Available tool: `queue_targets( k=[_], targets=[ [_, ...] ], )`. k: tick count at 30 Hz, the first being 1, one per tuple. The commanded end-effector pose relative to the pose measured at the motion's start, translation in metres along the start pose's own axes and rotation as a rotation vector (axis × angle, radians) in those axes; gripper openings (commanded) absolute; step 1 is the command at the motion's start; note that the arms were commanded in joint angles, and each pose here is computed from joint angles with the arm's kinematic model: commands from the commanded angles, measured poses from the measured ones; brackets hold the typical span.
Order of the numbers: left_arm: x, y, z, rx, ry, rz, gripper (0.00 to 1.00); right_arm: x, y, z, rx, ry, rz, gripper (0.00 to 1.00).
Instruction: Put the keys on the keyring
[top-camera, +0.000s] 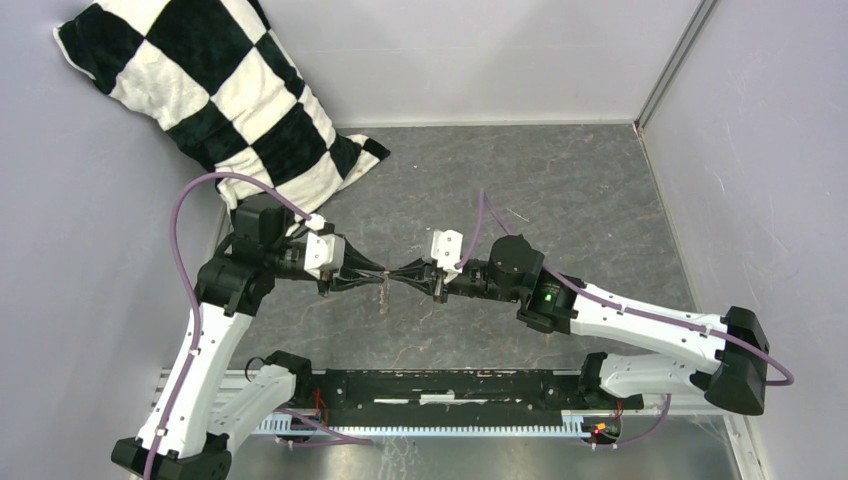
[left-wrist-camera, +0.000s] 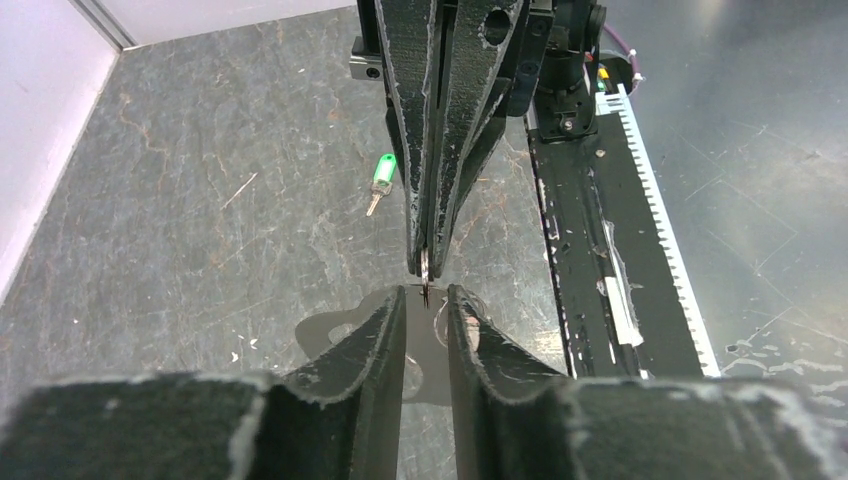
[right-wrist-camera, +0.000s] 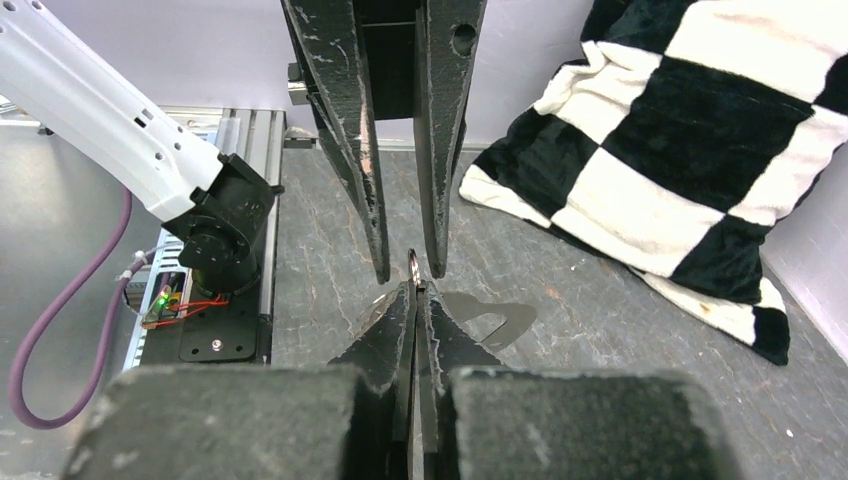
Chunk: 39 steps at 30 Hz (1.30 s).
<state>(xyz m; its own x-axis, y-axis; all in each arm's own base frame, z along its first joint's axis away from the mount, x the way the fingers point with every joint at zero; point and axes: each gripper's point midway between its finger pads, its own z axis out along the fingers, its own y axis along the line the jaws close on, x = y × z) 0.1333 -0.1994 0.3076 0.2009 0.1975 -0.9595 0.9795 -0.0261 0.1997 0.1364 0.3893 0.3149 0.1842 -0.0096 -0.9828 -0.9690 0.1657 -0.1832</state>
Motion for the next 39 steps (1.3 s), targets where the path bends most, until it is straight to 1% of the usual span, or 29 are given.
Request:
queue_targets(
  k=[1, 3, 5, 6, 10, 17, 21, 22, 23, 24, 27, 28, 34, 39],
  targets=[
    [-0.004, -0.002, 0.001, 0.019, -0.017, 0.021, 0.23, -0.036, -0.003, 0.005, -0.005, -0.104, -0.009, 0.01],
    [-0.004, -0.001, 0.001, 0.019, -0.017, 0.026, 0.16, -0.035, -0.002, 0.006, -0.013, -0.103, -0.005, 0.01],
    [-0.007, 0.001, 0.001, 0.016, -0.023, 0.031, 0.04, -0.033, 0.000, 0.007, -0.021, -0.098, 0.002, 0.01],
    [-0.008, 0.002, 0.001, 0.014, -0.025, 0.034, 0.02, -0.032, 0.000, 0.007, -0.024, -0.096, 0.005, 0.01],
    [-0.010, 0.003, 0.001, 0.004, -0.030, 0.057, 0.02, -0.028, 0.001, 0.007, -0.021, -0.083, 0.019, 0.01],
    [0.004, 0.004, 0.002, -0.004, -0.010, 0.124, 0.02, -0.015, -0.004, 0.001, 0.023, -0.029, 0.039, 0.13],
    [0.011, 0.008, 0.004, -0.005, -0.001, 0.139, 0.02, -0.006, -0.009, -0.002, 0.057, 0.012, 0.053, 0.23],
    [0.012, 0.008, 0.004, -0.004, 0.002, 0.135, 0.02, -0.003, -0.012, -0.003, 0.076, 0.028, 0.062, 0.27],
    [0.014, 0.008, 0.004, -0.004, 0.004, 0.133, 0.02, -0.002, -0.015, -0.005, 0.092, 0.038, 0.071, 0.33],
    [0.015, 0.008, 0.004, -0.003, 0.004, 0.133, 0.02, 0.000, -0.017, -0.007, 0.101, 0.050, 0.082, 0.36],
    [0.021, 0.006, 0.005, 0.000, 0.007, 0.136, 0.02, 0.002, -0.021, -0.013, 0.118, 0.061, 0.097, 0.41],
    [0.023, 0.006, 0.006, -0.002, 0.008, 0.136, 0.02, 0.003, -0.022, -0.015, 0.125, 0.063, 0.105, 0.45],
    [0.029, 0.013, 0.007, -0.024, 0.020, 0.136, 0.02, 0.013, -0.032, -0.025, 0.176, 0.106, 0.138, 0.54],
    [0.032, 0.014, 0.006, -0.035, 0.031, 0.132, 0.02, 0.020, -0.042, -0.036, 0.232, 0.131, 0.209, 0.64]
  ],
)
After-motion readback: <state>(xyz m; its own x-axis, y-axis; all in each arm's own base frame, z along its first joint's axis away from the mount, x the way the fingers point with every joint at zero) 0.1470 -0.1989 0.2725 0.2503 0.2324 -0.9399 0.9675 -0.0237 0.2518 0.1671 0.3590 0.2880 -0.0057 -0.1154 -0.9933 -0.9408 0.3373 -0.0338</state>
